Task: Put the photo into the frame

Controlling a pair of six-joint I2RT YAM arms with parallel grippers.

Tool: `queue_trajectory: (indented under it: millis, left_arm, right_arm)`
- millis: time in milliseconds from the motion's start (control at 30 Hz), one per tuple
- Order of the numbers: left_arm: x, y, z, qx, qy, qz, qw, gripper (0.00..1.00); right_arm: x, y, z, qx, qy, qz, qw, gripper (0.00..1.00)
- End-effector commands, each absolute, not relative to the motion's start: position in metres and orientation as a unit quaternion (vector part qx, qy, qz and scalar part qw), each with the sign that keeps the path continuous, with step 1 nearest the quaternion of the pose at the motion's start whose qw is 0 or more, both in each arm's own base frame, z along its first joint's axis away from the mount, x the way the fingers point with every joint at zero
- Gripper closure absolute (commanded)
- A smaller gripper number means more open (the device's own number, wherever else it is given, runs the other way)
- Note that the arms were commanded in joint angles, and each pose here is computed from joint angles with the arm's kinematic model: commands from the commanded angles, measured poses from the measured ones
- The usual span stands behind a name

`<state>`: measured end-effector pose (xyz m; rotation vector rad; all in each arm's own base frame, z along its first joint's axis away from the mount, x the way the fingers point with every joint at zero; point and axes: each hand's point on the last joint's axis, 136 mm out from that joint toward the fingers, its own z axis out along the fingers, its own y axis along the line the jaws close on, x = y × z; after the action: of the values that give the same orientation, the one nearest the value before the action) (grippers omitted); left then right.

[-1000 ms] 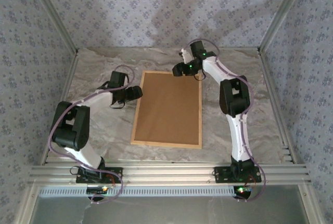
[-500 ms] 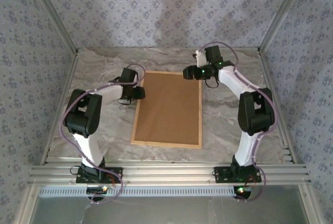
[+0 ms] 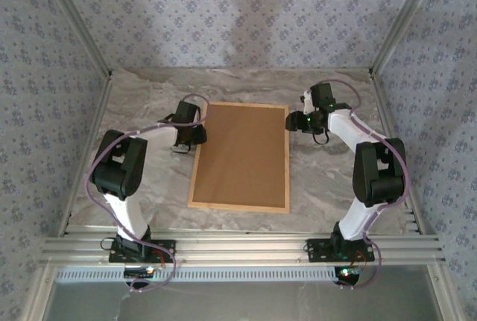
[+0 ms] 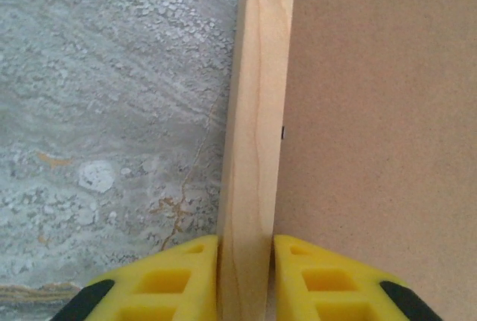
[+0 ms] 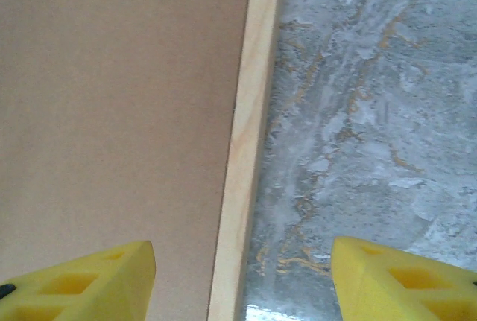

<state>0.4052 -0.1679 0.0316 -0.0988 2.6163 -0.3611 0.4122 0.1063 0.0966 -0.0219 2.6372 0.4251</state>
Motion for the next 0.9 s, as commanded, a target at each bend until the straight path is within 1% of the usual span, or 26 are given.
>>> queue_trajectory:
  millis: [0,100,267,467,567,667,867]
  left_arm:
    - [0.372,-0.167,0.011,-0.049,0.97,-0.125,0.203,0.78]
    - [0.363,-0.168,0.011,-0.051,0.969,-0.127,0.204,0.79]
    - [0.352,-0.164,0.009,-0.053,0.97,-0.124,0.204,0.8]
    - [0.352,-0.163,0.01,-0.047,0.97,-0.121,0.206,0.8]
    - [0.352,-0.164,0.01,-0.043,0.97,-0.122,0.206,0.8]
    - [0.353,-0.165,0.01,-0.042,0.97,-0.124,0.206,0.8]
    - [0.354,-0.167,0.012,-0.04,0.969,-0.127,0.208,0.8]
  right_arm:
    - [0.406,0.098,0.081,-0.002,0.97,0.126,0.208,0.35]
    - [0.415,0.099,0.078,-0.004,0.972,0.124,0.202,0.36]
    - [0.428,0.101,0.069,-0.019,0.977,0.107,0.186,0.4]
    - [0.443,0.106,0.059,-0.029,0.98,0.1,0.169,0.45]
    - [0.443,0.106,0.051,-0.028,0.984,0.094,0.151,0.47]
    - [0.449,0.107,0.049,-0.03,0.984,0.091,0.151,0.51]
    - [0.456,0.108,0.043,-0.033,0.985,0.089,0.142,0.54]
